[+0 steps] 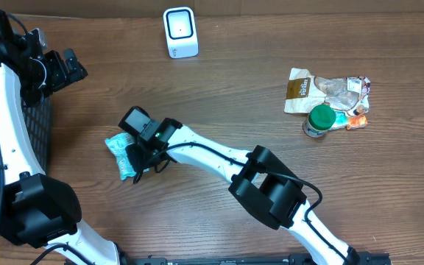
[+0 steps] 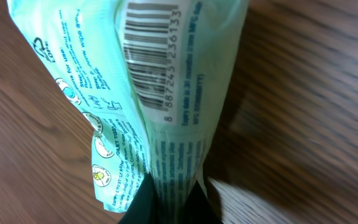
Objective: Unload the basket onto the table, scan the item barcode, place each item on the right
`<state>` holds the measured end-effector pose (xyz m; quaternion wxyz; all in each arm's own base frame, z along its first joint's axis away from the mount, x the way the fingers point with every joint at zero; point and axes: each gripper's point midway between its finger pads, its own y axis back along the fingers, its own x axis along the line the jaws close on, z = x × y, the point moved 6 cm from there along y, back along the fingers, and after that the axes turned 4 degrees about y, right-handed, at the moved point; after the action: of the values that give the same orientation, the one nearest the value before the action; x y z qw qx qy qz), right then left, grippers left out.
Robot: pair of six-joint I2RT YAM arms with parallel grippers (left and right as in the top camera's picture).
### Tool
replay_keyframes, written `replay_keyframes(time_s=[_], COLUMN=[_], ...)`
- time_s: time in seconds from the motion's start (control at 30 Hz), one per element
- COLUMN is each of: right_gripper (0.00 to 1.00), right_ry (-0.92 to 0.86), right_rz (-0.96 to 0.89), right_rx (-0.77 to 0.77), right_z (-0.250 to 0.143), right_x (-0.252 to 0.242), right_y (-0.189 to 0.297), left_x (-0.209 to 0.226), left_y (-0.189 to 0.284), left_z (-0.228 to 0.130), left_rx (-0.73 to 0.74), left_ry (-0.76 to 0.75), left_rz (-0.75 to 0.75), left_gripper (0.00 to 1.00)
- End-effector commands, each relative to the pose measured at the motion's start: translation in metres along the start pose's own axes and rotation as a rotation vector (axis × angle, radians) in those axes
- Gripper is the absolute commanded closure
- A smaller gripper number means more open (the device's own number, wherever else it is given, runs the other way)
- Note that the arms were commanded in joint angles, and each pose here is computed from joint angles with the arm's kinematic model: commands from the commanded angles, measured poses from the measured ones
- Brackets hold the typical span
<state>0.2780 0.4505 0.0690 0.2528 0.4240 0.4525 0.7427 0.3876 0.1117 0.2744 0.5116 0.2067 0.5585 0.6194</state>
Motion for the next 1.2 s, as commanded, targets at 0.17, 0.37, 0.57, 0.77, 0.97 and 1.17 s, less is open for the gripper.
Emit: replay_keyframes(time_s=[0.17,0.37,0.57,0.77,0.97,1.17], right_gripper=[0.96,0.94,0.76,0.43,0.51,0.75], right_ry=[0.169,0.230,0.165,0.160,0.061,-0.102], right_rz=[-0.248,-0.417,-0.362,-0.208,0.004,-0.003], right_rx=[-0.010,0.066,0.007,-0.074,-0.080,-0.021], right_z=[0.019,0.020,0.040,0.060,0.061,0.044], right_x=[-0.059,-0.120,-0.148,-0.130,-0.095,-0.081], right_y=[0.073,0.097,0.118,0.148,0.144,0.100], left_x=[0.002,0.002,0.002,0.002,0.002,0.002], left_y=[-0.005,-0.005,-0.005,-0.005,-0.005,-0.005], left_z=[0.000,0.000,0.000,0.000,0.000,0.000], left_rx=[0.011,0.011,0.011,0.010,0.011,0.010], left_ry=[0.000,0.000,0.000,0.000,0.000,0.000], left_rz=[0.005,0.005,0.005,0.005,0.005,0.005], left_gripper=[0.00,0.00,0.01,0.01,0.00,0.01])
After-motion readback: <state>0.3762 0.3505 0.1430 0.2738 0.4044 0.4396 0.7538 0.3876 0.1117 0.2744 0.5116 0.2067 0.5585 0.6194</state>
